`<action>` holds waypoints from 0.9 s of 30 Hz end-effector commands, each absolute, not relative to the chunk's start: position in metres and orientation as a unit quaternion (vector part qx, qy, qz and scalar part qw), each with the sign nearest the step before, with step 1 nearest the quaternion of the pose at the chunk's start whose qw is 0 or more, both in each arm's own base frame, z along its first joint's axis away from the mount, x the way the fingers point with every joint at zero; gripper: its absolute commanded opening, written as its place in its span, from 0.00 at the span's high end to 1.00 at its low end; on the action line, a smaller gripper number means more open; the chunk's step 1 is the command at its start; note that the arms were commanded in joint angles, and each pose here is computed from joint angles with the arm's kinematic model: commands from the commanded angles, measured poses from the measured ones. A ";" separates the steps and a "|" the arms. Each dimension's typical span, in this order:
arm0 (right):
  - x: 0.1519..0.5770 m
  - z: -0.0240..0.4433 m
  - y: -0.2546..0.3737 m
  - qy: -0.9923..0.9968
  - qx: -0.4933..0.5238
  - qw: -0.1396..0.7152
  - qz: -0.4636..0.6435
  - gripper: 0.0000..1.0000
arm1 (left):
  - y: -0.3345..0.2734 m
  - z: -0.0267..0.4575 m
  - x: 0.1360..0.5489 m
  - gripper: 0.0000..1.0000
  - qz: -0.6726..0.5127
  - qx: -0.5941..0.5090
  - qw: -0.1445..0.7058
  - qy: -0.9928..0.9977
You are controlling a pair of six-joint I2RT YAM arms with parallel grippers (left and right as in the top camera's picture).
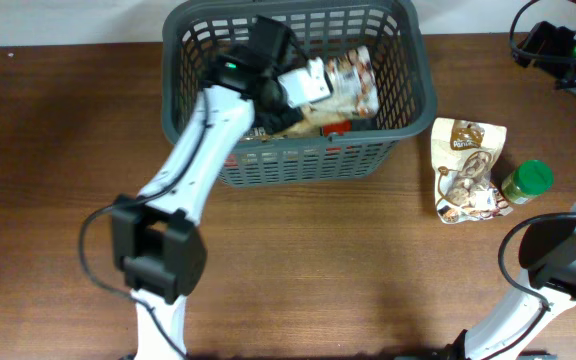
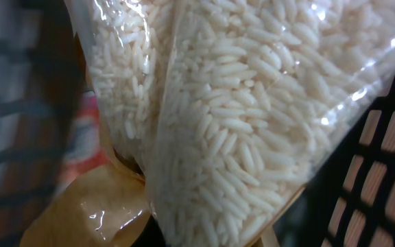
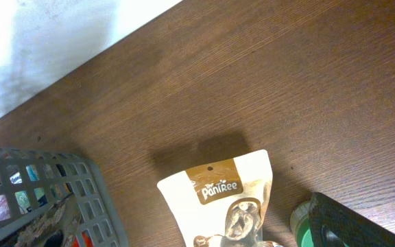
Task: Pack container
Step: 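Lift the rice bag with the left gripper and lower into basket, then release the bag and retract the left gripper to the left side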
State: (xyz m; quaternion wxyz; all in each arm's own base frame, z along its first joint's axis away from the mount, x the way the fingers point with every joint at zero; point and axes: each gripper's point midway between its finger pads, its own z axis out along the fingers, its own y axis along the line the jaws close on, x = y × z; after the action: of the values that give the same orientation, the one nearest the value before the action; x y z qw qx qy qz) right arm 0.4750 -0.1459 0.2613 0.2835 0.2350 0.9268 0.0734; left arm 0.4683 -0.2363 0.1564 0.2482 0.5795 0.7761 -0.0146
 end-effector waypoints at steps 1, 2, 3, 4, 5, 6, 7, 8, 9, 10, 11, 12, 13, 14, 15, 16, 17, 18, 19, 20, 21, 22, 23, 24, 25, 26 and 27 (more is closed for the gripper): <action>0.478 0.266 -0.148 0.924 0.237 0.292 0.067 0.01 | -0.262 0.139 0.459 0.98 -0.038 0.593 0.235 0.769; 0.478 0.266 -0.148 0.924 0.237 0.292 0.067 0.01 | -0.267 0.134 0.456 0.98 -0.039 0.598 0.230 0.767; 0.478 0.266 -0.148 0.924 0.237 0.292 0.067 0.01 | -0.271 0.130 0.454 0.98 -0.041 0.601 0.226 0.765; 0.478 0.266 -0.148 0.924 0.237 0.292 0.067 0.01 | -0.274 0.129 0.452 0.98 -0.042 0.604 0.225 0.764; 0.478 0.266 -0.148 0.924 0.237 0.292 0.067 0.01 | -0.277 0.128 0.450 0.98 -0.043 0.606 0.224 0.762; 0.478 0.266 -0.148 0.924 0.237 0.292 0.067 0.01 | -0.279 0.128 0.449 0.98 -0.042 0.608 0.224 0.761; 0.478 0.266 -0.148 0.924 0.237 0.292 0.067 0.01 | -0.279 0.128 0.449 0.98 -0.038 0.608 0.223 0.760; 0.478 0.266 -0.148 0.924 0.237 0.292 0.067 0.01 | -0.279 0.128 0.449 0.98 -0.033 0.605 0.222 0.764; 0.478 0.266 -0.148 0.924 0.237 0.292 0.067 0.01 | -0.278 0.127 0.450 0.90 -0.027 0.599 0.221 0.769; 0.478 0.266 -0.148 0.924 0.237 0.292 0.067 0.01 | -0.277 0.127 0.451 0.78 -0.024 0.590 0.220 0.777; 0.478 0.266 -0.148 0.924 0.237 0.292 0.067 0.01 | -0.276 0.127 0.451 0.55 -0.024 0.579 0.218 0.786; 0.478 0.266 -0.148 0.924 0.237 0.292 0.067 0.01 | -0.274 0.127 0.451 0.27 -0.023 0.568 0.217 0.794; 0.478 0.266 -0.148 0.924 0.237 0.292 0.067 0.01 | -0.271 0.129 0.452 0.13 -0.018 0.555 0.216 0.803; 0.478 0.266 -0.148 0.924 0.237 0.292 0.067 0.01 | -0.268 0.132 0.451 0.01 -0.014 0.547 0.214 0.809; 0.478 0.266 -0.148 0.924 0.237 0.292 0.067 0.01 | -0.265 0.138 0.451 0.01 -0.010 0.537 0.212 0.817; 0.478 0.266 -0.148 0.924 0.237 0.292 0.067 0.01 | -0.261 0.145 0.451 0.01 -0.007 0.527 0.213 0.823; 0.478 0.266 -0.148 0.924 0.237 0.292 0.067 0.01 | -0.256 0.155 0.451 0.01 -0.007 0.519 0.214 0.828; 0.478 0.266 -0.148 0.924 0.237 0.292 0.067 0.01 | -0.252 0.166 0.451 0.01 -0.007 0.511 0.216 0.832; 0.478 0.266 -0.148 0.924 0.237 0.292 0.067 0.01 | -0.245 0.183 0.451 0.01 -0.008 0.497 0.221 0.839; 0.478 0.266 -0.148 0.924 0.237 0.292 0.067 0.01 | -0.239 0.197 0.452 0.01 -0.008 0.485 0.227 0.845; 0.478 0.266 -0.148 0.924 0.237 0.292 0.067 0.01 | -0.231 0.215 0.452 0.01 -0.009 0.470 0.236 0.851; 0.478 0.266 -0.148 0.924 0.237 0.292 0.067 0.01 | -0.223 0.234 0.453 0.01 -0.009 0.454 0.249 0.855; 0.478 0.266 -0.148 0.924 0.237 0.292 0.067 0.01 | -0.215 0.254 0.453 0.01 -0.008 0.438 0.264 0.859; 0.478 0.266 -0.148 0.924 0.237 0.292 0.067 0.01 | -0.208 0.271 0.453 0.01 -0.009 0.423 0.279 0.862; 0.478 0.266 -0.148 0.924 0.237 0.292 0.067 0.01 | -0.196 0.302 0.453 0.01 -0.010 0.395 0.309 0.865; 0.478 0.266 -0.148 0.924 0.237 0.292 0.067 0.01 | -0.190 0.321 0.452 0.01 -0.013 0.382 0.329 0.863; 0.478 0.266 -0.148 0.924 0.237 0.292 0.067 0.00 | -0.186 0.337 0.450 0.01 -0.018 0.376 0.347 0.859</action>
State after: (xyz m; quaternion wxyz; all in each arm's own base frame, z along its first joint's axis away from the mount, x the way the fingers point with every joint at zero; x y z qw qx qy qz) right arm 0.4751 -0.1458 0.2613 0.2835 0.2349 0.9268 0.0735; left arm 0.4560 -0.2134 0.2402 0.2392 0.4475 0.8616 -0.0094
